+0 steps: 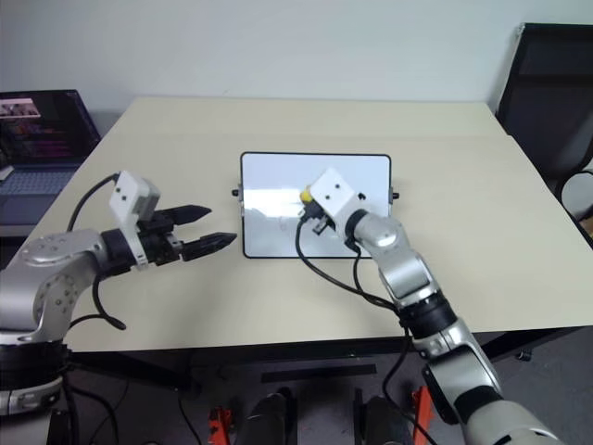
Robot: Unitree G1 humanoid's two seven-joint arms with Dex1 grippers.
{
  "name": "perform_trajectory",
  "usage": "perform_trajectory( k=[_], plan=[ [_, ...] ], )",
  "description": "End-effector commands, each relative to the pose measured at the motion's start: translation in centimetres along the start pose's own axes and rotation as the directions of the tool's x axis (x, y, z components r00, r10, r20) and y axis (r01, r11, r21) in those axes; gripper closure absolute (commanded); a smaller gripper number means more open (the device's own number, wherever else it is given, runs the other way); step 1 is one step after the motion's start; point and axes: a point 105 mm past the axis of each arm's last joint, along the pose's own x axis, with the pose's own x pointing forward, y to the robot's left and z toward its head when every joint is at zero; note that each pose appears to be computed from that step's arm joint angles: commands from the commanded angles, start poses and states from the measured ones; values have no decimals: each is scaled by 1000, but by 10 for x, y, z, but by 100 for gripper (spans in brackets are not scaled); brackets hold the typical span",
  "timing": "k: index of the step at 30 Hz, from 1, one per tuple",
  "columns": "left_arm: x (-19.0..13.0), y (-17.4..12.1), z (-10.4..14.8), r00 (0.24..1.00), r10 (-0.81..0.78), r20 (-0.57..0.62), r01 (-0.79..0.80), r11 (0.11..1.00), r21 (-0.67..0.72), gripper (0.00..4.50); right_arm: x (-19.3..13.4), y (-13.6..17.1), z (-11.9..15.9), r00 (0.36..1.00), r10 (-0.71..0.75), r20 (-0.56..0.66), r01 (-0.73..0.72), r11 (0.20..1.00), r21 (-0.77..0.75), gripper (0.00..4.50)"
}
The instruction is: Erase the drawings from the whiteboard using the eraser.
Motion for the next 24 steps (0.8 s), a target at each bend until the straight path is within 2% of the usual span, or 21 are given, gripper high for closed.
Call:
perform_trajectory(
  k=[1, 4, 8, 12, 15, 18, 20, 24],
  plan=[
    [-2, -3, 16, 999, -5, 45, 3, 999, 42, 0, 11, -12, 5, 999, -45, 21, 46, 998, -39, 351],
    [-2, -4, 16, 999, -8, 46, 6, 999, 43, 0, 15, -4, -15, 999, 15, -52, -17, 999, -41, 351],
    [-2, -4, 17, 999, -3, 52, 0, 999, 40, 0, 7, 16, -49, 971, 160, -176, -171, 984, -47, 351],
    [-3, -5, 16, 999, 0, 52, -2, 999, 38, 0, -1, 23, -59, 950, 227, -217, -248, 966, -74, 351],
    [-4, -5, 16, 999, 1, 50, -2, 999, 36, 0, 7, -6, -48, 983, 49, -176, -75, 987, -142, 351],
    [-4, -6, 15, 999, 1, 48, -3, 999, 33, 0, 12, -36, -37, 985, -118, -128, 96, 981, -168, 351],
    [-4, -6, 14, 999, 2, 47, -4, 999, 32, 0, 13, -38, -38, 983, -131, -131, 109, 981, -159, 351],
    [-3, -6, 13, 999, 3, 47, -4, 1000, 29, 0, 9, -14, -61, 974, 12, -227, -39, 993, -114, 351]
  ],
)
